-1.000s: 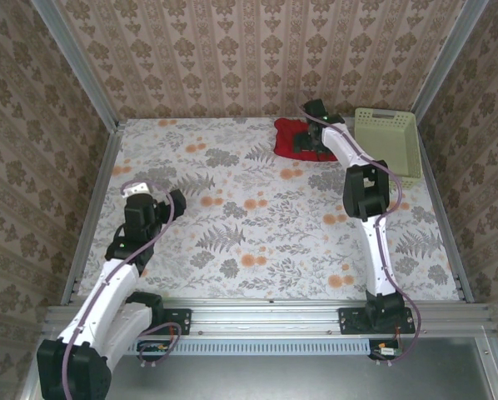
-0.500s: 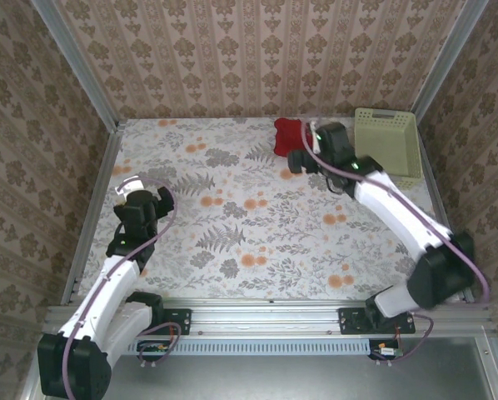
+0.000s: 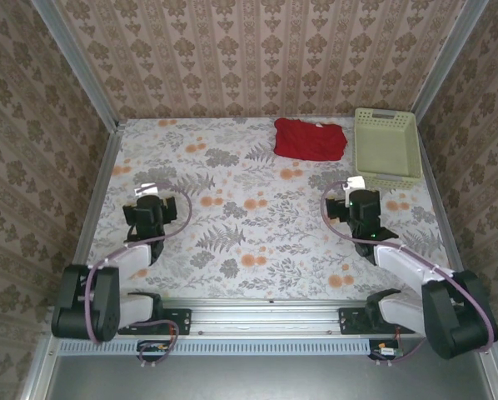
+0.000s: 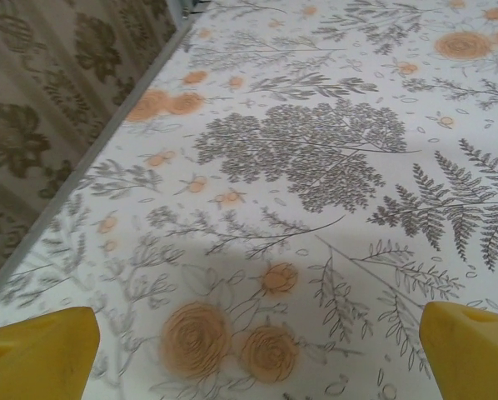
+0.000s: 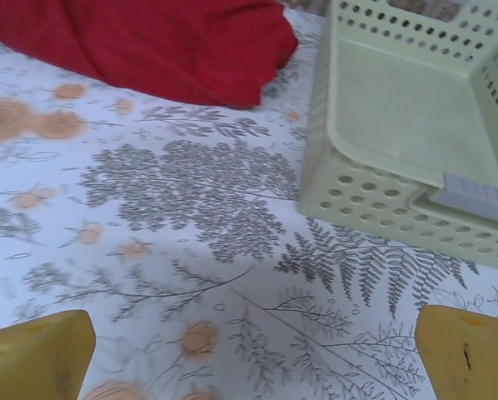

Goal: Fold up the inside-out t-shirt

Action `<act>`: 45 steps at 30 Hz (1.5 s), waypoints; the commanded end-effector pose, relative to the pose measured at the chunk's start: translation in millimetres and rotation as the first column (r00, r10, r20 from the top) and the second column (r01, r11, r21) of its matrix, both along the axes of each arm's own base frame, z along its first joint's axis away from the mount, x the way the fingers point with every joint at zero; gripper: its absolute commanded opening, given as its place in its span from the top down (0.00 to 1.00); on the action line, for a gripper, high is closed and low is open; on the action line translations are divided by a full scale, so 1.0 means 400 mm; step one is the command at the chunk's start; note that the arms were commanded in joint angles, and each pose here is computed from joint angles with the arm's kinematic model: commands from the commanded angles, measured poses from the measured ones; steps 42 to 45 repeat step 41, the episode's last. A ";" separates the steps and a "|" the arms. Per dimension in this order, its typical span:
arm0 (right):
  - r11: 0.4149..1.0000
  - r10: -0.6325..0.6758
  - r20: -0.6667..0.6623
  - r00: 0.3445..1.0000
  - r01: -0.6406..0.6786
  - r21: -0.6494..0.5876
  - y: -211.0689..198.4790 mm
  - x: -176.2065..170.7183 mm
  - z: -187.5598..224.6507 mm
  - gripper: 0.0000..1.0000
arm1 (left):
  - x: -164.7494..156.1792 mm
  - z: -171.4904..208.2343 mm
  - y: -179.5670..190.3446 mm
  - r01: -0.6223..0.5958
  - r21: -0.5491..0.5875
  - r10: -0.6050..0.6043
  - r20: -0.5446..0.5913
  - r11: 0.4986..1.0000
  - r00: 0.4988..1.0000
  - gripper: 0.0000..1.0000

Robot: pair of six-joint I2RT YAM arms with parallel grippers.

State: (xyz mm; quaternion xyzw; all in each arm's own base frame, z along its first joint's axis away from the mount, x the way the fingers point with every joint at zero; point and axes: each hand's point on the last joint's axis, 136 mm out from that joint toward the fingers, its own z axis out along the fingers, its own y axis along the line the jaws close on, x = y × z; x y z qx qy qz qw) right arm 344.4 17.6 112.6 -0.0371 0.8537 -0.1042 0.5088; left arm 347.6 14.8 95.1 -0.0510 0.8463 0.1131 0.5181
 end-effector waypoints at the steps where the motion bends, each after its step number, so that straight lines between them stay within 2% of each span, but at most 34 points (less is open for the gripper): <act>1: 0.998 0.018 0.168 0.986 -0.026 0.049 -0.009 0.059 0.048 0.00 | 0.063 0.075 -0.058 0.161 0.031 -0.164 0.130 0.986 0.978 0.00; 3: 0.997 0.016 0.197 0.980 -0.032 0.076 -0.018 0.072 0.045 0.00 | 0.070 0.086 -0.052 0.171 0.071 -0.181 0.172 0.983 0.968 0.00; 6: 0.986 0.071 0.193 0.979 -0.098 0.133 -0.010 0.089 0.043 0.00 | 0.080 0.041 -0.041 0.213 0.024 -0.213 0.208 0.977 0.955 0.00; 8: 0.979 0.097 0.203 0.974 -0.130 0.158 -0.002 0.091 0.041 0.00 | 0.085 0.023 -0.063 0.266 0.050 -0.270 0.223 0.963 0.937 0.00; 11: 0.972 0.129 0.226 0.966 -0.169 0.165 0.014 0.095 0.013 0.00 | 0.095 0.010 -0.074 0.277 0.043 -0.280 0.166 0.960 0.945 0.00; 18: 0.966 0.105 0.161 0.981 -0.140 0.218 -0.009 0.132 -0.037 0.00 | 0.129 -0.001 -0.027 0.194 -0.007 -0.192 0.109 0.981 0.975 0.00; 19: 0.968 0.089 0.172 0.981 -0.126 0.217 -0.016 0.134 -0.034 0.00 | 0.129 0.000 -0.025 0.193 -0.008 -0.191 0.114 0.981 0.975 0.00; 21: 0.975 -0.015 0.141 0.990 -0.017 0.224 -0.058 0.143 -0.039 0.00 | 0.128 0.000 -0.024 0.192 -0.010 -0.190 0.112 0.981 0.975 0.00; 23: 0.977 -0.034 0.152 0.988 0.001 0.212 -0.062 0.138 -0.037 0.00 | 0.128 0.000 -0.022 0.186 -0.009 -0.184 0.112 0.983 0.977 0.00; 27: 0.979 -0.034 0.152 0.988 0.002 0.206 -0.060 0.138 -0.038 0.00 | 0.122 0.003 -0.004 0.134 -0.001 -0.133 0.124 0.991 0.983 0.00; 45: 0.977 -0.028 0.150 0.988 -0.004 0.212 -0.059 0.140 -0.037 0.00 | 0.122 0.003 -0.002 0.131 0.003 -0.131 0.124 0.991 0.984 0.00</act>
